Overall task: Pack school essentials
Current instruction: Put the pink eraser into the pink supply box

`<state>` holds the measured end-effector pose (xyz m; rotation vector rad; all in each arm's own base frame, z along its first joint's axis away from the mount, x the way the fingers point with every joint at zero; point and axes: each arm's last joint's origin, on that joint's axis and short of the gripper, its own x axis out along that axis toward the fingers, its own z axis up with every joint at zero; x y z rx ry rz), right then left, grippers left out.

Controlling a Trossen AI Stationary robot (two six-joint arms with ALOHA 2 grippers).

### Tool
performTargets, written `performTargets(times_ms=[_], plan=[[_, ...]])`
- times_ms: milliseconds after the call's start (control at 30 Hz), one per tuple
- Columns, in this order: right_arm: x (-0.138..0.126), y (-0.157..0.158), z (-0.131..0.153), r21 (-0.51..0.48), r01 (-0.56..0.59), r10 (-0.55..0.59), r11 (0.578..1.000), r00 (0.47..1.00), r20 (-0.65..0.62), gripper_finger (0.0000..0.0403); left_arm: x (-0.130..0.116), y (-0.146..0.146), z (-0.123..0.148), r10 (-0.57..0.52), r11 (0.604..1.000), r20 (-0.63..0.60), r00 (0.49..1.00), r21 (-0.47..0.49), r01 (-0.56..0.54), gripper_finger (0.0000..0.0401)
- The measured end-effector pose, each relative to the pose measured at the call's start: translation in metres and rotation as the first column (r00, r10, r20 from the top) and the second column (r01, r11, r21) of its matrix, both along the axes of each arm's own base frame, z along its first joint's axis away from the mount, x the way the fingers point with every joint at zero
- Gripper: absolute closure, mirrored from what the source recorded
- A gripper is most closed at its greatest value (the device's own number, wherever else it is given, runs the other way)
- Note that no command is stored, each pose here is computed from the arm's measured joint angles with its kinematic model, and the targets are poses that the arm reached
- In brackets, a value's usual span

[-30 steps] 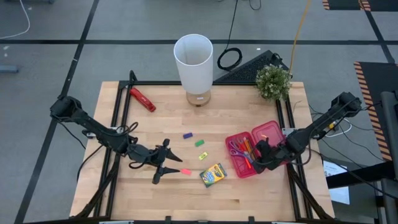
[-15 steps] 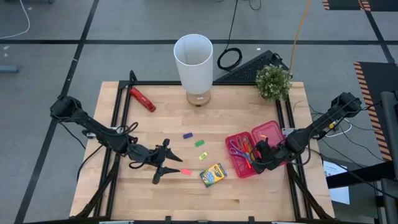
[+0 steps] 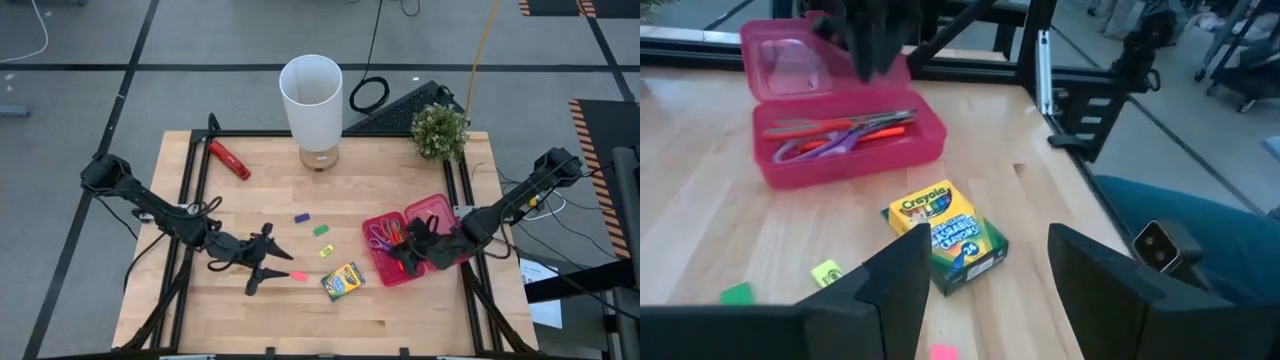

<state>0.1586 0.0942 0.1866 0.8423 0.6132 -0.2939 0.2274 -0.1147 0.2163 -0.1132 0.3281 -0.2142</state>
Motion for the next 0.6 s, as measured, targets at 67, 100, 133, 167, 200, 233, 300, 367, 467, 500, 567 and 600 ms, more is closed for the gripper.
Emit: performTargets(times_ms=[67,100,133,167,200,233,300,367,467,500,567,600], plan=[[0.005,0.001,0.006,-0.067,0.011,-0.004,0.998,0.996,0.089,0.0283,0.0,0.001,-0.002,0.021,1.0,-0.015,1.0,0.016,-0.021,0.0197],[0.007,0.001,0.008,-0.103,0.016,-0.003,0.995,0.992,0.124,0.0283,-0.001,0.001,-0.003,0.036,0.999,-0.027,0.999,0.029,-0.035,0.0197],[0.009,0.002,0.01,-0.138,0.022,0.0,0.99,0.988,0.155,0.0283,-0.001,0.002,-0.005,0.052,0.998,-0.038,0.998,0.042,-0.05,0.0197],[0.01,0.001,0.013,-0.171,0.027,0.005,0.985,0.983,0.185,0.0284,-0.002,0.003,-0.006,0.066,0.997,-0.05,0.997,0.053,-0.063,0.0197],[0.012,0.001,0.016,-0.201,0.027,0.016,0.979,0.977,0.211,0.0284,-0.002,0.003,-0.008,0.077,0.995,-0.062,0.995,0.063,-0.073,0.0197],[0.014,0.001,0.018,-0.227,0.025,0.028,0.974,0.973,0.23,0.0284,-0.003,0.003,-0.009,0.087,0.994,-0.072,0.994,0.074,-0.082,0.0197],[0.017,-0.001,0.022,-0.272,0.018,0.055,0.962,0.964,0.261,0.0284,-0.005,0.003,-0.011,0.095,0.992,-0.095,0.991,0.095,-0.086,0.0197],[0.02,-0.002,0.027,-0.315,0.015,0.084,0.949,0.951,0.297,0.0284,-0.006,0.0,-0.015,0.087,0.991,-0.118,0.989,0.115,-0.074,0.0197],[0.026,-0.001,0.033,-0.405,0.005,0.143,0.914,0.932,0.333,0.0284,-0.005,-0.005,-0.025,0.071,0.988,-0.154,0.985,0.146,-0.048,0.0197],[0.028,-0.001,0.033,-0.445,0.001,0.166,0.896,0.928,0.335,0.0284,-0.003,-0.007,-0.029,0.071,0.988,-0.163,0.984,0.148,-0.047,0.0197],[0.031,-0.002,0.035,-0.508,-0.002,0.201,0.861,0.92,0.337,0.0284,0.001,-0.01,-0.041,0.074,0.985,-0.198,0.977,0.169,-0.041,0.0197],[0.033,-0.001,0.034,-0.526,-0.002,0.21,0.85,0.919,0.335,0.0284,0.002,-0.01,-0.049,0.079,0.981,-0.228,0.971,0.189,-0.036,0.0197]])
